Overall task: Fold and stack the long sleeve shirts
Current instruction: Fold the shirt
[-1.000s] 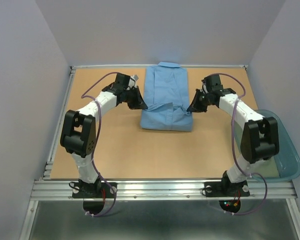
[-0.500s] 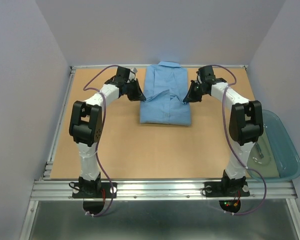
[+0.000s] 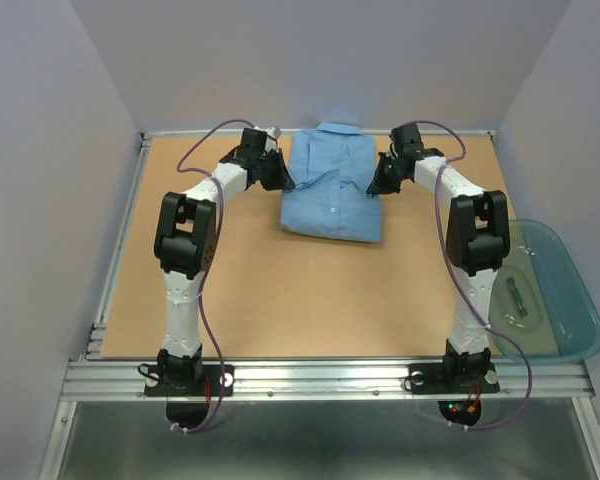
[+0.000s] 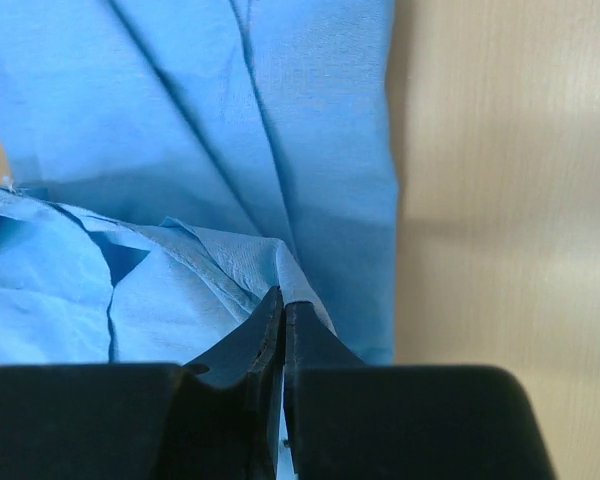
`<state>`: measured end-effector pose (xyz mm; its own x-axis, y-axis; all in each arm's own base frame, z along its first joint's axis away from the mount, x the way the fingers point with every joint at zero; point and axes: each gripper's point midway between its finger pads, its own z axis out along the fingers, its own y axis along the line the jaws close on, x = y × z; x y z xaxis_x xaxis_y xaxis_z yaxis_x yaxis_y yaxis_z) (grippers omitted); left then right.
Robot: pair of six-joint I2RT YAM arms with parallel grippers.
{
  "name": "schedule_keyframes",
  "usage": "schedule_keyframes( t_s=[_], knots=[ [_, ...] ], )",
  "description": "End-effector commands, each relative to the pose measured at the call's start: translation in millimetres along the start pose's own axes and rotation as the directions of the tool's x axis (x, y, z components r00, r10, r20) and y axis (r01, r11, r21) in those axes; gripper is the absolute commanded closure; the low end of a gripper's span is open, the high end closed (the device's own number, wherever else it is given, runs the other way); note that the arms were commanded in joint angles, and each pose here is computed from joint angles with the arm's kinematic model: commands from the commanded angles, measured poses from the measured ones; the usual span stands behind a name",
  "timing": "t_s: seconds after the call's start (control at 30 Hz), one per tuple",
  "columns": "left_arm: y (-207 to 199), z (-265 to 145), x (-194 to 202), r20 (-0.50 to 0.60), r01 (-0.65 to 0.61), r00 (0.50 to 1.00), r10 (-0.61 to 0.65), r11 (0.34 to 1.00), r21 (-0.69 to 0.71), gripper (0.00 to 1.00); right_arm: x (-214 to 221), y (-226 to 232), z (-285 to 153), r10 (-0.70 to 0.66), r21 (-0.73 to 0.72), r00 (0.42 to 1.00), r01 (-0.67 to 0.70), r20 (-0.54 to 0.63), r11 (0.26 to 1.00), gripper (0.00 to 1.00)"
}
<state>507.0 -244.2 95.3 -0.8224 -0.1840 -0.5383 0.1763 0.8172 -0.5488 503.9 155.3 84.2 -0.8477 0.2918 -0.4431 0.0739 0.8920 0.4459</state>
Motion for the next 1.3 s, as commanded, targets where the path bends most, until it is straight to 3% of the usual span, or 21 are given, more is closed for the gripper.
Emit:
schedule_keyframes(
  t_s=[0.0,0.03,0.3,0.37,0.53,0.57,0.6,0.67,0.83,0.97,1.27],
  knots=[
    [-4,1,-27,0.078,-0.054,0.996,0.053,0.998,0.011,0.95,-29,-1,4,-0.04,0.013,0.996,0.039,0.083,0.999,0.97],
    [-2,4,-25,0.074,-0.051,0.996,0.051,0.999,0.009,0.9,-27,-3,8,-0.038,0.018,0.996,0.037,0.076,0.999,0.95],
    [2,8,-32,0.114,-0.062,0.991,0.062,0.998,-0.007,0.9,-40,-6,20,-0.055,0.04,0.993,0.051,0.109,0.998,0.91],
    [0,7,-36,0.131,-0.069,0.989,0.069,0.998,0.0,0.84,-44,-6,20,-0.055,0.044,0.991,0.05,0.119,0.998,0.9],
    [-11,-6,-52,0.185,-0.096,0.978,0.093,0.995,0.009,0.57,-60,3,12,-0.068,0.036,0.984,0.063,0.164,0.997,0.76],
    [-14,-9,-55,0.196,-0.101,0.976,0.097,0.995,0.01,0.53,-63,4,8,-0.073,0.038,0.982,0.067,0.174,0.997,0.69],
    [-20,-17,-61,0.218,-0.107,0.971,0.101,0.994,0.014,0.42,-70,8,0,-0.077,0.037,0.977,0.071,0.198,0.997,0.57],
    [-25,-25,-67,0.241,-0.109,0.965,0.102,0.994,0.016,0.29,-78,13,-11,-0.081,0.038,0.971,0.074,0.226,0.997,0.45],
    [-52,-69,-89,0.326,-0.129,0.939,0.111,0.991,0.035,0.06,-90,24,-51,-0.082,0.039,0.952,0.074,0.295,0.997,0.34],
    [-68,-105,-86,0.359,-0.117,0.929,0.089,0.992,0.057,0.05,-82,35,-84,-0.082,0.006,0.946,0.084,0.314,0.996,0.33],
    [-67,-133,15,0.25,-0.079,0.966,0.064,0.996,0.051,0.02,-5,46,-122,0.014,-0.195,0.965,0.039,0.263,0.98,0.33]
  ],
)
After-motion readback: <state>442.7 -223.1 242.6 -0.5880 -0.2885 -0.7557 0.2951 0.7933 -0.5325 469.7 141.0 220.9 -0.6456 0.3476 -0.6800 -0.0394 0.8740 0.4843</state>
